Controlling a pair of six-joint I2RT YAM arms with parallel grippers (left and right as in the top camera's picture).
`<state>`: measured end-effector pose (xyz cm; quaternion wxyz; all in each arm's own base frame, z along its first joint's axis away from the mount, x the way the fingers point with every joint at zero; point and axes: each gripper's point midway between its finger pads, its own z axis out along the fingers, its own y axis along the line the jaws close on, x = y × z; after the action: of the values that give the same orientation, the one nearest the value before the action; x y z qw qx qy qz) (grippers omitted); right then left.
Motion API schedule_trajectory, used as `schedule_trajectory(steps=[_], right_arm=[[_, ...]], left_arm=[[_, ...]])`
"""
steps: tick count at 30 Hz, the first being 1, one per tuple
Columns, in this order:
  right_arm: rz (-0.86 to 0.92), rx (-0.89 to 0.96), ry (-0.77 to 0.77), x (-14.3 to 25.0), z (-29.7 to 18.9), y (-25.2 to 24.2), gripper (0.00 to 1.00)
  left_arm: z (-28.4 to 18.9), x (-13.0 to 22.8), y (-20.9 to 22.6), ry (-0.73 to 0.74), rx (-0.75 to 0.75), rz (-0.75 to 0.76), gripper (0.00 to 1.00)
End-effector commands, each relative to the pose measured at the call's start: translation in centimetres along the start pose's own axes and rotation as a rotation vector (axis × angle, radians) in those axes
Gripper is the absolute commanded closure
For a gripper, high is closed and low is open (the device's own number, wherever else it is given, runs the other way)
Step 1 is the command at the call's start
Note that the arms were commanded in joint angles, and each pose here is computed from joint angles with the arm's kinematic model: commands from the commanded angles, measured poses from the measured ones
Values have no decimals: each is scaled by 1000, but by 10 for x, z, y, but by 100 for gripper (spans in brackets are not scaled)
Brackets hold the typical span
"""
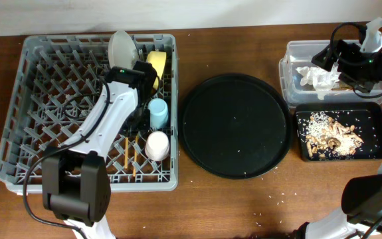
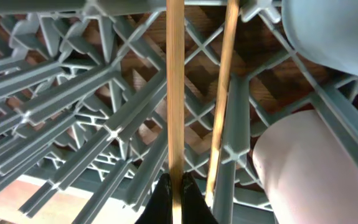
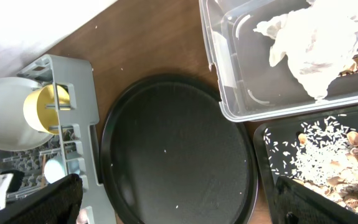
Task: Sort waste into correct bins and load items into the dishwasher rack
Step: 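Carry the second chopstick into the rack and release it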
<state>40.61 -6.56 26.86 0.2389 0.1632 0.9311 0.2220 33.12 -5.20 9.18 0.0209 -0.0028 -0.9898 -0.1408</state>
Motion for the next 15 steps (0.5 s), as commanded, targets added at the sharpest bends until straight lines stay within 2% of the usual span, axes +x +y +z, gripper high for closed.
schedule_trajectory(steps=[1, 2, 5, 11, 15], right_arm=[[-23, 3, -28, -3, -9, 3, 2], [-23, 4, -28, -3, -9, 3, 2], [-23, 4, -27, -3, -9, 3, 2], [-23, 4, -27, -3, -9, 3, 1], [-23, 4, -27, -3, -9, 3, 2]], left_arm=[[3, 3, 0, 2, 7, -15, 80], [2, 2, 0, 1, 6, -15, 69], [2, 0, -1, -10, 7, -18, 59], [-19, -24, -5, -100, 51, -43, 59], [-83, -62, -20, -276, 201, -33, 59]])
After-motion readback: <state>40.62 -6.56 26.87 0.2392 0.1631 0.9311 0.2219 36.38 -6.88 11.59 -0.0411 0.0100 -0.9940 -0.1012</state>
